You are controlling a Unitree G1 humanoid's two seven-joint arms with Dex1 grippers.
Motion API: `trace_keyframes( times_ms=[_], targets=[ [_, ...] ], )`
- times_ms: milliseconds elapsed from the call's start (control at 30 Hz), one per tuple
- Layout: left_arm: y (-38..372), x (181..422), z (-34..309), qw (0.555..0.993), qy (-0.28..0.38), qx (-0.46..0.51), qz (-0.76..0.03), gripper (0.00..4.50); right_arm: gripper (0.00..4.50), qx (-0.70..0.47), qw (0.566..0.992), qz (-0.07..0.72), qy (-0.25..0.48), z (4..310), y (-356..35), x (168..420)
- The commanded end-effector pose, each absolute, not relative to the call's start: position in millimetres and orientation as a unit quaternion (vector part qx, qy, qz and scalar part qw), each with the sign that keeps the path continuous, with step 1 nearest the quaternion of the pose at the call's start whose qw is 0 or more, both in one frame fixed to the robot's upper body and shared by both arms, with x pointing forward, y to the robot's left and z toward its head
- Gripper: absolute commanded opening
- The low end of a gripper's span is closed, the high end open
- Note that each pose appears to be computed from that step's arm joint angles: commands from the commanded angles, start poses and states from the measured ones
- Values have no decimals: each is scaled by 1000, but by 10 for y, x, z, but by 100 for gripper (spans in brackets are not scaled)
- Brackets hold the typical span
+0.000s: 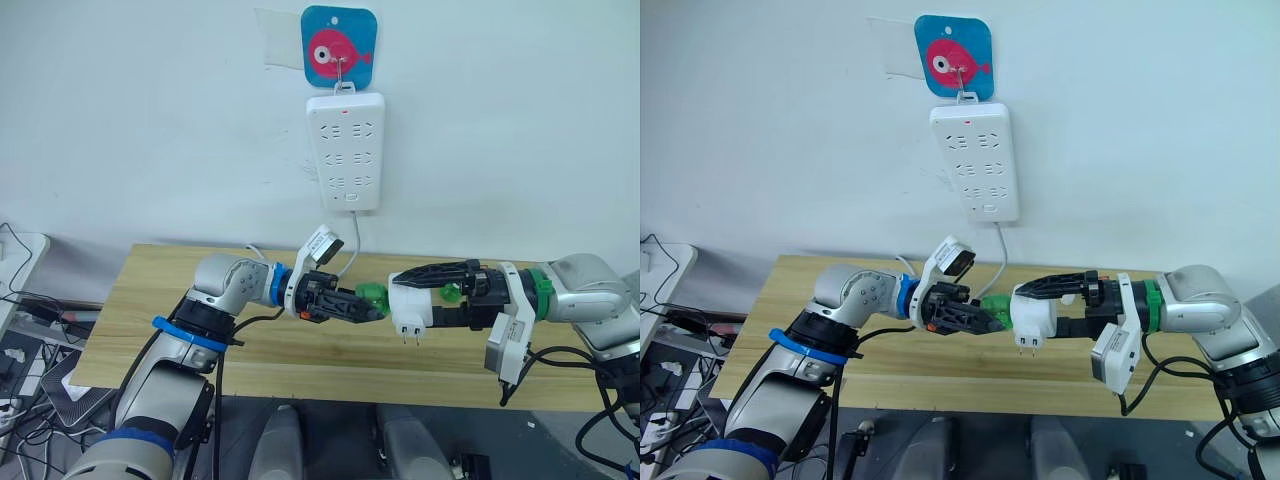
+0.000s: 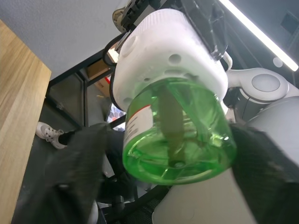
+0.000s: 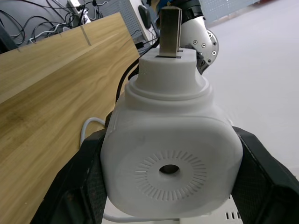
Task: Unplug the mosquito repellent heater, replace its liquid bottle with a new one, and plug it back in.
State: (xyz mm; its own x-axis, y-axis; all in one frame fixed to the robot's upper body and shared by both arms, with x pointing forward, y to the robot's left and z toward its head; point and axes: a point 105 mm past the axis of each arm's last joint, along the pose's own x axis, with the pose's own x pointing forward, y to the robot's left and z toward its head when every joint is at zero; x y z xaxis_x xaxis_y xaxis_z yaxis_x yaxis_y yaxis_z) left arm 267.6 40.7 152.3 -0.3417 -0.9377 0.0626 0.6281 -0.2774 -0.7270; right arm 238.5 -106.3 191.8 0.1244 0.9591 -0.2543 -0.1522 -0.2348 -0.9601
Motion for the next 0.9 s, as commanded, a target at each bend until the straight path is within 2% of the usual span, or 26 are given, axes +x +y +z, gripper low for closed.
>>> trace_keyframes(
  times_ms=[33, 167, 233, 300, 333, 367, 433, 500, 600, 733, 833, 900],
  targets=[
    [496, 2773, 1617, 540, 280, -233, -759, 450, 298, -562, 521, 529, -364, 2036, -1171, 2389],
    [631, 2887, 1682, 586, 226, -160, -761, 450, 298, -560, 578, 526, -277, 1863, -1422, 2468],
    [677, 2909, 1667, 609, 176, -75, -770, 450, 298, -512, 655, 526, -179, 1724, -1579, 2552],
    [675, 2936, 1624, 631, 91, 57, -768, 450, 298, -391, 762, 514, -49, 1593, -1719, 2599],
    [666, 2939, 1613, 635, 65, 92, -765, 450, 298, -350, 786, 509, -6, 1548, -1743, 2589],
    [623, 2939, 1604, 640, 19, 140, -755, 450, 298, -261, 833, 486, 44, 1543, -1755, 2601],
    [529, 2932, 1627, 653, -55, 190, -731, 450, 298, -115, 876, 451, 130, 1509, -1720, 2565],
    [423, 2949, 1704, 671, -135, 224, -694, 450, 298, 0, 892, 412, 185, 1518, -1662, 2551],
    [323, 2982, 1705, 666, -215, 307, -645, 450, 298, 99, 895, 380, 211, 1620, -1562, 2574],
    [223, 3011, 1653, 629, -271, 401, -608, 450, 298, 151, 890, 346, 255, 1652, -1525, 2603],
    [128, 3001, 1693, 611, -309, 421, -595, 450, 298, 179, 890, 323, 266, 1695, -1500, 2665],
    [82, 3019, 1660, 607, -309, 432, -591, 450, 298, 177, 890, 320, 272, 1709, -1459, 2678]
  ],
)
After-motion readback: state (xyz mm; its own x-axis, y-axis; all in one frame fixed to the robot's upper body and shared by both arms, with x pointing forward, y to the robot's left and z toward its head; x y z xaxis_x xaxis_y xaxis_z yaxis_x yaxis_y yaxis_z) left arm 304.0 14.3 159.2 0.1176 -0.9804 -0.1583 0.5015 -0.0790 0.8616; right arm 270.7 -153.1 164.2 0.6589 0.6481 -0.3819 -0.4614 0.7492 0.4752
